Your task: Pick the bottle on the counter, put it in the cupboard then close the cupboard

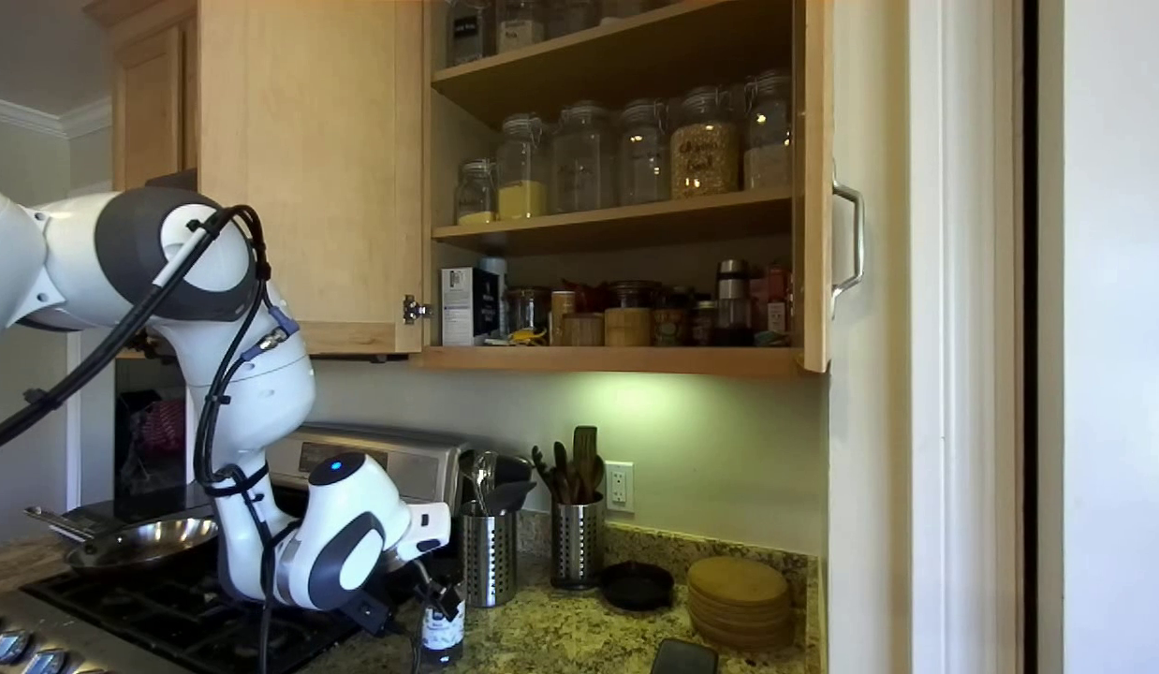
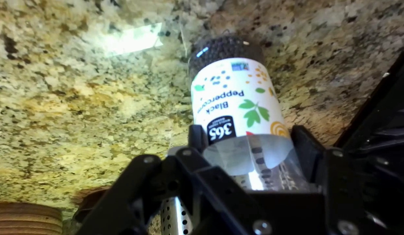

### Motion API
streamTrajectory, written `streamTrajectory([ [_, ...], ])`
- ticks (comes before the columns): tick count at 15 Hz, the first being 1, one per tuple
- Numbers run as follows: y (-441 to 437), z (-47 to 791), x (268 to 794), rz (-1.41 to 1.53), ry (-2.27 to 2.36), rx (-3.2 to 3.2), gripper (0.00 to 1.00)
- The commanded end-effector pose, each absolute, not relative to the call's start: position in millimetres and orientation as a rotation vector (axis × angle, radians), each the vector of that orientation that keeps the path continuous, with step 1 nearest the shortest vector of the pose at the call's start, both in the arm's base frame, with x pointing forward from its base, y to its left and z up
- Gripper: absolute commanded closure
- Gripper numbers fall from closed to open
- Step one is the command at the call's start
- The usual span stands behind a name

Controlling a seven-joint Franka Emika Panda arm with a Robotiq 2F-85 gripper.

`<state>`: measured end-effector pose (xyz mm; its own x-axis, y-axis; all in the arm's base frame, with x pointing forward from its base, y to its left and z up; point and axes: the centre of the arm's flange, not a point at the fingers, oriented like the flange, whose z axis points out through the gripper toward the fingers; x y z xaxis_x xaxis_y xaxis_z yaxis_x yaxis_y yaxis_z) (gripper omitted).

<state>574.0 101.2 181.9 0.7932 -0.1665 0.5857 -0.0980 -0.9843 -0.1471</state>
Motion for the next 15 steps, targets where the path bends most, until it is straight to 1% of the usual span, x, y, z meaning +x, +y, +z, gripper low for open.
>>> streamTrajectory([
  [1, 88, 178, 557, -0.976, 0.251, -2.843, 0.58],
  [2, 86, 179, 557, -0.980, 0.263, -2.838, 0.61],
  [4, 83, 184, 558, -0.992, 0.279, -2.829, 0.62],
  [11, 78, 208, 551, -1.004, 0.282, -2.859, 0.62],
  [15, 72, 231, 536, -0.967, 0.235, -2.899, 0.62],
])
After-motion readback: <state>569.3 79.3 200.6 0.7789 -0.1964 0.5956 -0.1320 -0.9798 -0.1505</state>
